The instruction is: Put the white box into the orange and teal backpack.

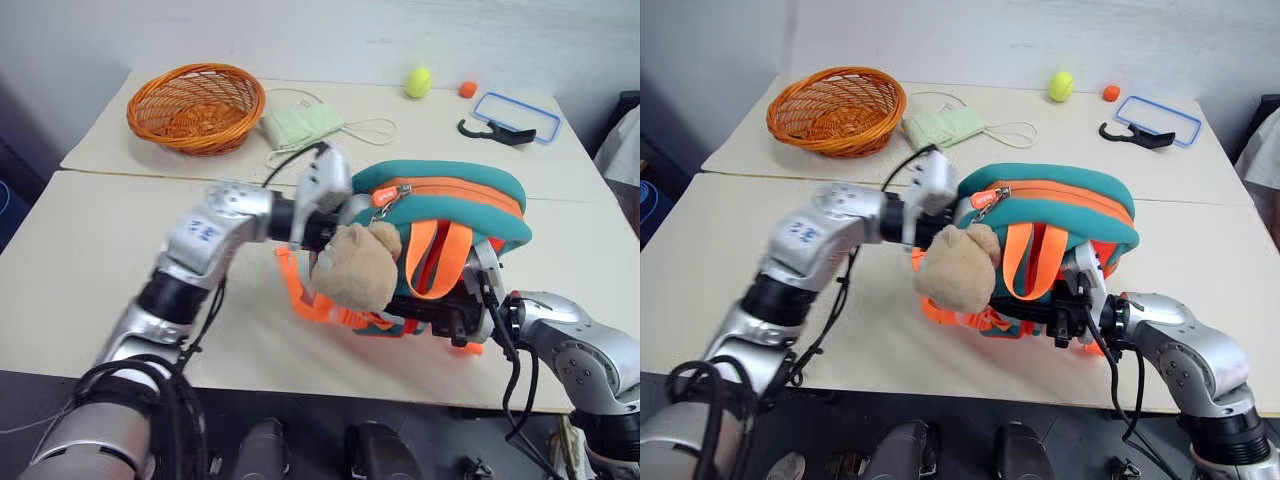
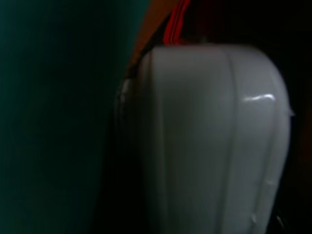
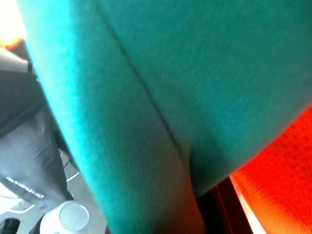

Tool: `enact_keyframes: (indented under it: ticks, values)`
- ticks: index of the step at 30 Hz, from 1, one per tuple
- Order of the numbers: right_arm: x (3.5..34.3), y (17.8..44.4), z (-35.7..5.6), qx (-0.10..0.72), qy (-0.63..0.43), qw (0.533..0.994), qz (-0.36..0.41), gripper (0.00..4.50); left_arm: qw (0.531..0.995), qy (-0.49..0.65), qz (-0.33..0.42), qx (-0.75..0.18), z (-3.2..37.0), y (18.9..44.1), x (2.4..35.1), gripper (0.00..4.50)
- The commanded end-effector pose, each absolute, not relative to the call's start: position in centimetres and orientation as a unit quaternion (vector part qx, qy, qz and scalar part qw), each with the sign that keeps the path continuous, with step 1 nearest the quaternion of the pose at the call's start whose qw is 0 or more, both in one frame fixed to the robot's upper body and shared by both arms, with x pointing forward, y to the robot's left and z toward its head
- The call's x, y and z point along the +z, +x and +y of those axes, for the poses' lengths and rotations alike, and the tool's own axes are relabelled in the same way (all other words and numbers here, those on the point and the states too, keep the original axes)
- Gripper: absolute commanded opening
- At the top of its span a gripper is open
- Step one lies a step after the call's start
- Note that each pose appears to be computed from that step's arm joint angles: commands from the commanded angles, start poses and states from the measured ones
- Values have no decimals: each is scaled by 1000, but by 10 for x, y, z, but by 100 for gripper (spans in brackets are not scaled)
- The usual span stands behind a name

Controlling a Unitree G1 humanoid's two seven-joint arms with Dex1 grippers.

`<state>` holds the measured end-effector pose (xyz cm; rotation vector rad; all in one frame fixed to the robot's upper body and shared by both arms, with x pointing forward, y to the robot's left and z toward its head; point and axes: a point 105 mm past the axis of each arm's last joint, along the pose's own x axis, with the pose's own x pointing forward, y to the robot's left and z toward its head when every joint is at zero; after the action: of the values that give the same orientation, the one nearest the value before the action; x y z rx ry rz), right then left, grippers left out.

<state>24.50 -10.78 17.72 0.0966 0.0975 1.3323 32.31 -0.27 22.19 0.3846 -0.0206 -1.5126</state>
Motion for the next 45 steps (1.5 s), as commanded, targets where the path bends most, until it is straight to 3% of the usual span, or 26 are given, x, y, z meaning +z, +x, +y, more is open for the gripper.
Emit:
enact_keyframes:
  ticks: [1, 7, 10, 11, 15, 18, 22, 25, 29, 38, 41, 45]
  values:
    - [183, 239, -103, 620, 36, 783, 23, 0, 712, 190, -60, -673, -12, 323, 223, 152]
    - [186, 246, -106, 589, 29, 808, 3, 0, 741, 93, -105, -657, 29, 325, 251, 323]
    - [185, 250, -109, 573, 28, 819, -7, 0, 700, 83, -110, -701, 82, 303, 260, 391]
    - [185, 251, -110, 571, 30, 821, -9, 0, 686, 83, -110, -715, 92, 296, 261, 391]
    - [189, 254, -108, 556, 58, 828, -39, 0, 739, 104, -32, -665, 148, 304, 243, 391]
    - [185, 254, -107, 563, 46, 825, -32, 0, 735, 100, -4, -671, 164, 281, 239, 391]
    - [185, 265, -106, 558, 31, 829, -32, 0, 734, 83, -33, -673, 151, 262, 250, 391]
    - [185, 270, -104, 559, 35, 828, -32, 0, 738, 92, -117, -658, 118, 253, 266, 391]
    - [182, 271, -99, 576, 28, 817, -21, 0, 724, 81, -150, -668, 82, 232, 264, 391]
    - [185, 274, -91, 584, 33, 811, -24, 0, 731, 93, -189, -649, 48, 243, 246, 391]
    - [187, 275, -91, 584, 33, 811, -27, 0, 725, 104, -188, -654, 49, 244, 241, 328]
    - [188, 276, -93, 576, 32, 816, -32, 0, 725, 110, -182, -655, 63, 251, 243, 210]
